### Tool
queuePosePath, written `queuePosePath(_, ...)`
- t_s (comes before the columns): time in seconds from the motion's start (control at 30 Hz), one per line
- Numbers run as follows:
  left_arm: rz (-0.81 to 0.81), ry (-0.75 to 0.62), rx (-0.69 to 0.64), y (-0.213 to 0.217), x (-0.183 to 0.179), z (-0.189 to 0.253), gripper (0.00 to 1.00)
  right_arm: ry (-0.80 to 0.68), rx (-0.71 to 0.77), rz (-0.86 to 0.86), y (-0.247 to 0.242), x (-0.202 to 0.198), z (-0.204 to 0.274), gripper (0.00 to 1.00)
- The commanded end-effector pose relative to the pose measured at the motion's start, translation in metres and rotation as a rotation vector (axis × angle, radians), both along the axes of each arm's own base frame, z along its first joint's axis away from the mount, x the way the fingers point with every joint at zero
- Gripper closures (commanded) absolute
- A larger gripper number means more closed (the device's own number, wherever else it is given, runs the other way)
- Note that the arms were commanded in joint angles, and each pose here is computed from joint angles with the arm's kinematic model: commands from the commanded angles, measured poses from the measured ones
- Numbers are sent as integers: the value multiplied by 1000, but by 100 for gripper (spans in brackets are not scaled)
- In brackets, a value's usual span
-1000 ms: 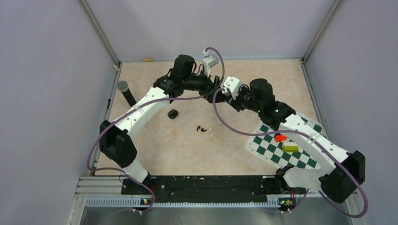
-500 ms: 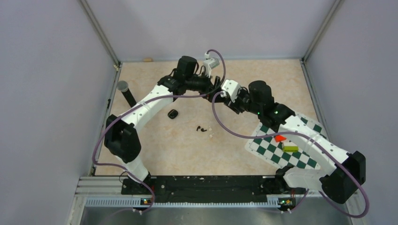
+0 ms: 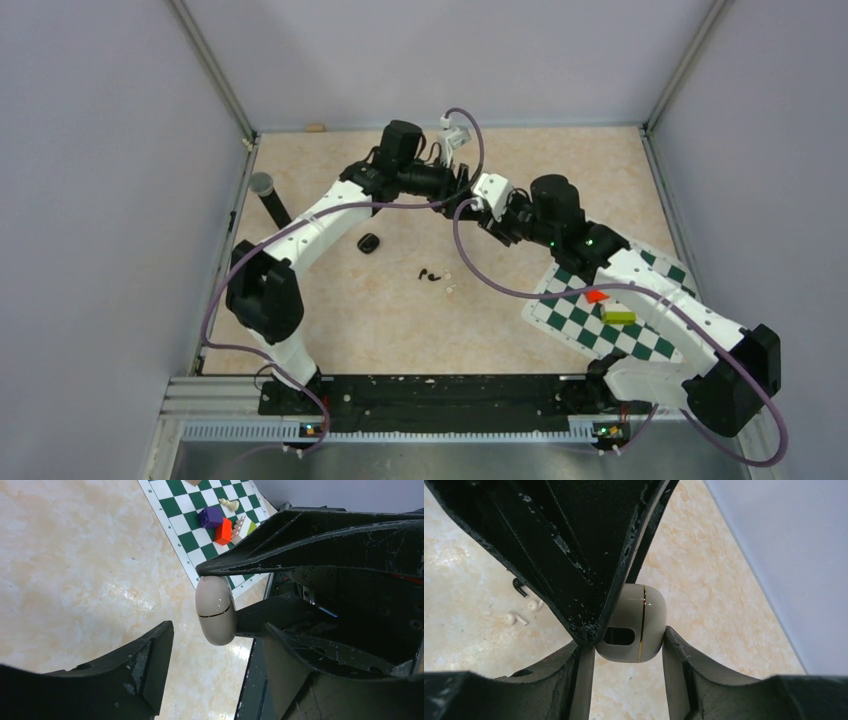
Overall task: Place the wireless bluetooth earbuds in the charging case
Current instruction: Pass from the right arm to the left
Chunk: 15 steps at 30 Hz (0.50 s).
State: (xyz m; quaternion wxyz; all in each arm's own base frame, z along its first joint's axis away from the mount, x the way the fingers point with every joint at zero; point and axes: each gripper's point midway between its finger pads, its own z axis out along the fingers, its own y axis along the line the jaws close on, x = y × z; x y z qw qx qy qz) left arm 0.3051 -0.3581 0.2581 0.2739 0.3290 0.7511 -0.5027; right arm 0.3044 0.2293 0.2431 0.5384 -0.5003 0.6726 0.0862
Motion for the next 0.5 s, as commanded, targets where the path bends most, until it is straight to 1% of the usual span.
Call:
queuePosePath(0.0, -50, 1, -36, -12, -4, 6, 33, -73, 89, 41, 13, -3, 30, 59)
queuePosePath(0.1, -52, 5, -33, -12, -4, 3, 45, -77, 94, 29, 12, -1, 31, 59)
queuePosePath(0.13, -50, 6, -32, -12, -4, 2, 45, -77, 95, 22, 12, 0, 30, 59)
queuePosePath(0.17, -45, 6, -28, -12, -3, 2, 42, -78, 97, 16, 11, 1, 30, 59)
queuePosePath(0.2, -35, 0, -23, -11, -1, 1, 34, -80, 99, 8, 11, 2, 30, 59)
queuePosePath(0.23, -18, -7, -15, -10, 2, 1, 29, -81, 99, 6, 11, 3, 31, 59)
queuePosePath(0.27, -3, -17, -11, -9, 4, 1, 28, -81, 102, 5, 11, 3, 31, 59)
queuePosePath(0.33, 1, -18, -15, -7, 6, 2, 30, -78, 107, 7, 12, 2, 31, 59)
queuePosePath(0.47, -26, -1, -34, -8, 1, 4, 42, -71, 113, 6, 13, 3, 30, 58)
